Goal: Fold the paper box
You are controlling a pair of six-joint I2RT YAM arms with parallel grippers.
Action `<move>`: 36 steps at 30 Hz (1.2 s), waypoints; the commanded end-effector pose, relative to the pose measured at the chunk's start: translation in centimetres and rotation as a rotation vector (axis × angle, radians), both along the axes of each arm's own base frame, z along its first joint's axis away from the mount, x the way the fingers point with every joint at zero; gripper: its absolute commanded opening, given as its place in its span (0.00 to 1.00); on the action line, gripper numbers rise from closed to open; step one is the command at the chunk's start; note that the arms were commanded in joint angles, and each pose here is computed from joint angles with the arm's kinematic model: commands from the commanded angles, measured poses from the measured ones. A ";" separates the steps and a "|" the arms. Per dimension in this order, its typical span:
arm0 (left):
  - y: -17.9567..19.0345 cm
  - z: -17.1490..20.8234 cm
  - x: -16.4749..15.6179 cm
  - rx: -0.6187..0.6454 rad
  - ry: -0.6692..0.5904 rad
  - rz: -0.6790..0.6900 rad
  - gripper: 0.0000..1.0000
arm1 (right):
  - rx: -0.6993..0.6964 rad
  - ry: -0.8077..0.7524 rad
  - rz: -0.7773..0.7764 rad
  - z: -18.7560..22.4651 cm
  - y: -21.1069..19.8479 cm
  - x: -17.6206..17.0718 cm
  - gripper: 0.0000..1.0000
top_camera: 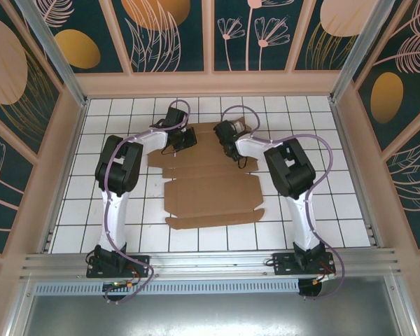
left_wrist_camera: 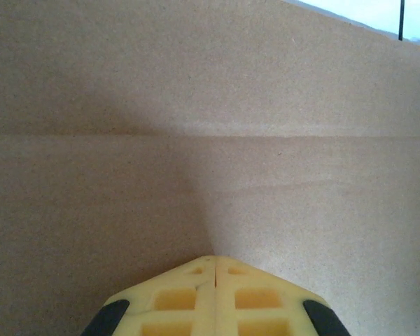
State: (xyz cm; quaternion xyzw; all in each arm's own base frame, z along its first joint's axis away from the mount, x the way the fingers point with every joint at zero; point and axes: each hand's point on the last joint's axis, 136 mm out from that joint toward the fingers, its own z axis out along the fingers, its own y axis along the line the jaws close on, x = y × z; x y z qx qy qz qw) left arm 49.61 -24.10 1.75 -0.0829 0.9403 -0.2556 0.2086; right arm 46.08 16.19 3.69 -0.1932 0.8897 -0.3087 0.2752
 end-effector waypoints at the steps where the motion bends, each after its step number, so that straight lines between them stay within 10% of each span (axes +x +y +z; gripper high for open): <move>1: 1.7 -4.4 -3.0 0.081 0.146 0.019 0.03 | 0.090 -0.080 0.011 2.5 1.5 1.3 0.00; 6: 1.7 -4.4 -3.0 0.077 0.149 0.022 0.03 | 0.572 -0.081 -0.095 6.6 -0.7 1.2 0.53; 9: 1.5 -4.4 -3.1 0.062 0.155 0.022 0.03 | 0.884 -0.085 -0.147 8.7 -2.4 -0.1 0.61; 15: 1.5 -4.6 -3.1 0.046 0.162 0.024 0.03 | 1.237 0.062 -0.169 7.5 -2.4 -4.4 0.63; 36: 1.5 -5.1 -3.5 0.045 0.176 0.031 0.03 | 1.407 0.340 -0.206 0.8 1.0 -8.4 0.52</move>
